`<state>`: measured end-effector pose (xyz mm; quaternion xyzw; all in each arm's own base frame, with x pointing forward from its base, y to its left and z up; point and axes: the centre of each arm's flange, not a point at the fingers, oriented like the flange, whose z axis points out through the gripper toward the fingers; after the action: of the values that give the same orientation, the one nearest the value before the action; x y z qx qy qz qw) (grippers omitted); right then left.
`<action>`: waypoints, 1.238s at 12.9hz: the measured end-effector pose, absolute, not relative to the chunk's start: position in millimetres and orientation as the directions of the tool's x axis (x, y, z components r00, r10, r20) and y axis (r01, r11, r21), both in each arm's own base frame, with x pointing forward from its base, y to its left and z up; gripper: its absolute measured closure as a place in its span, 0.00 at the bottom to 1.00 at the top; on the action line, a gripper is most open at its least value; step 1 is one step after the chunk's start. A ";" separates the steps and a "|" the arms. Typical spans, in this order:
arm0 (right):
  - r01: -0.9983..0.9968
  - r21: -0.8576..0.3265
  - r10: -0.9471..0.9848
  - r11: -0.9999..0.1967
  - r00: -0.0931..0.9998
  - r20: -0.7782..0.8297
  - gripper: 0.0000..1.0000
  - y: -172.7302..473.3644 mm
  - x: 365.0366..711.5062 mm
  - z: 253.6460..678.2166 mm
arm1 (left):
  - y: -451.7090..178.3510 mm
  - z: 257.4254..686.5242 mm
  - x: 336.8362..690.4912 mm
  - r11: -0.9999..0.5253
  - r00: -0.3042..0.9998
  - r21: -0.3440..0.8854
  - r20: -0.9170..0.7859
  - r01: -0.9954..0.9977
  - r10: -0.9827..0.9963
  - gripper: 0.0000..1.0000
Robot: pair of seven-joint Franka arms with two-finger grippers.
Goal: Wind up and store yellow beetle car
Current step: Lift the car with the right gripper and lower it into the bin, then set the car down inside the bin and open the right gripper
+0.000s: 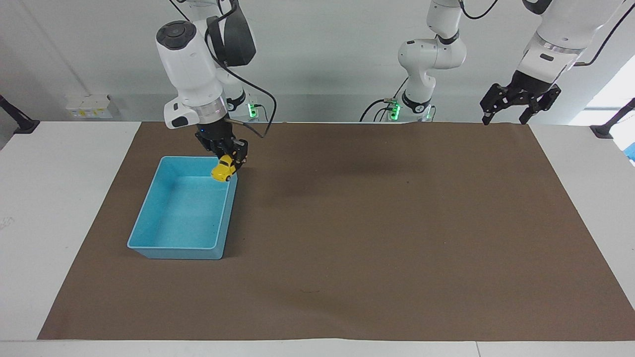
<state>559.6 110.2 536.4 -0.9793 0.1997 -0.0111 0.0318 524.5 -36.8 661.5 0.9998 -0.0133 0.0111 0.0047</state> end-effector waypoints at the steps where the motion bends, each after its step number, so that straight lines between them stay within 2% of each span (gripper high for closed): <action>1: -0.357 -0.064 -0.358 -0.932 0.934 0.009 0.53 101.0 560.9 535.9 | -36.8 661.5 524.5 -1.000 0.999 0.009 0.022 -0.027 -0.027 0.00; 9: -0.151 -0.051 -0.151 -0.987 0.989 -0.001 0.53 0.0 566.0 527.5 | -36.8 661.5 524.4 -1.000 0.999 0.009 0.022 -0.027 -0.027 0.00; 16: -0.111 -0.039 -0.110 -0.993 0.994 -0.023 0.53 -13.1 563.3 477.8 | -36.8 661.6 524.4 -1.000 0.999 0.009 0.022 -0.027 -0.027 0.00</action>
<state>563.3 -13.1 477.8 -0.9982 0.0552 0.0104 0.0199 524.4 -36.8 661.6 0.9998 -0.0133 0.0111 0.0047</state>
